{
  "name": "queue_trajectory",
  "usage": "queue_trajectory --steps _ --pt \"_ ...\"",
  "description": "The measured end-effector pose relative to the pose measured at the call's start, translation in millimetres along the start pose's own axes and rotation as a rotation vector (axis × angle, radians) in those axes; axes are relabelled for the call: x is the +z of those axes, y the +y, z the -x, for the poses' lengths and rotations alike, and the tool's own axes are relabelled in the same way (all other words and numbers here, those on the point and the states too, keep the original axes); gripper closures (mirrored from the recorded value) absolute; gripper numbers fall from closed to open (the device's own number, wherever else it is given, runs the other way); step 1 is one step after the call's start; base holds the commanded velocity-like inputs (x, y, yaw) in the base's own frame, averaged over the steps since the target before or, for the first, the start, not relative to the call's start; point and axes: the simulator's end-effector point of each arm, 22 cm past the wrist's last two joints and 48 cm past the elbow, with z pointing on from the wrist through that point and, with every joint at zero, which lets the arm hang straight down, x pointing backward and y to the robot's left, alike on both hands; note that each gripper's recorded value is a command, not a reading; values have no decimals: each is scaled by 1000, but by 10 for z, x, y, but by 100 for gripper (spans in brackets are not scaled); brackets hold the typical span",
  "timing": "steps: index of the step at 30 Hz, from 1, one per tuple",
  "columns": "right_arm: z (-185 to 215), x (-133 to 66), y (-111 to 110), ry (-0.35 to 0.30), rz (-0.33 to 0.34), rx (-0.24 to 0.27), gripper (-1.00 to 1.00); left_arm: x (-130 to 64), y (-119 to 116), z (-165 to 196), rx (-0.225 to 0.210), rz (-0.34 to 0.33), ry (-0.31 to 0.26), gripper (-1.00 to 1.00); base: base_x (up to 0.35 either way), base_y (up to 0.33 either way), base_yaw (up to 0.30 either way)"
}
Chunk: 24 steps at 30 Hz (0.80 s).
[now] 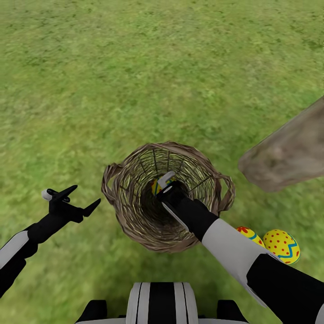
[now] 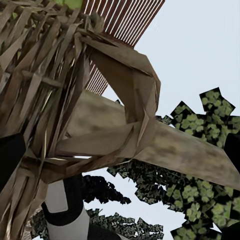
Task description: Take the three Easter eggs out of the wicker basket on the lawn in the garden, then place them on the lawn next to a single tree (choose any tree) so that all three eggs are next to the same tree and none are left in the basket.
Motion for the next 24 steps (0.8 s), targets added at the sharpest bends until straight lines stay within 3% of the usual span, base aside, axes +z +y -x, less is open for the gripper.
queue_trajectory --steps 6,16,21,24 --pt "-91 -22 -88 30 -24 -13 100 30 -110 -36 15 -11 8 -100 0 0 0" --pt "43 -173 -117 3 -40 -41 100 2 -182 -35 23 -6 2 -100 0 0 0" --pt "120 -270 -174 -10 -53 -43 100 12 -275 -58 33 -14 5 -100 -177 20 0" --pt "172 -335 -202 -20 -59 -43 100 -95 -213 37 19 4 -34 -100 -10 2 0"
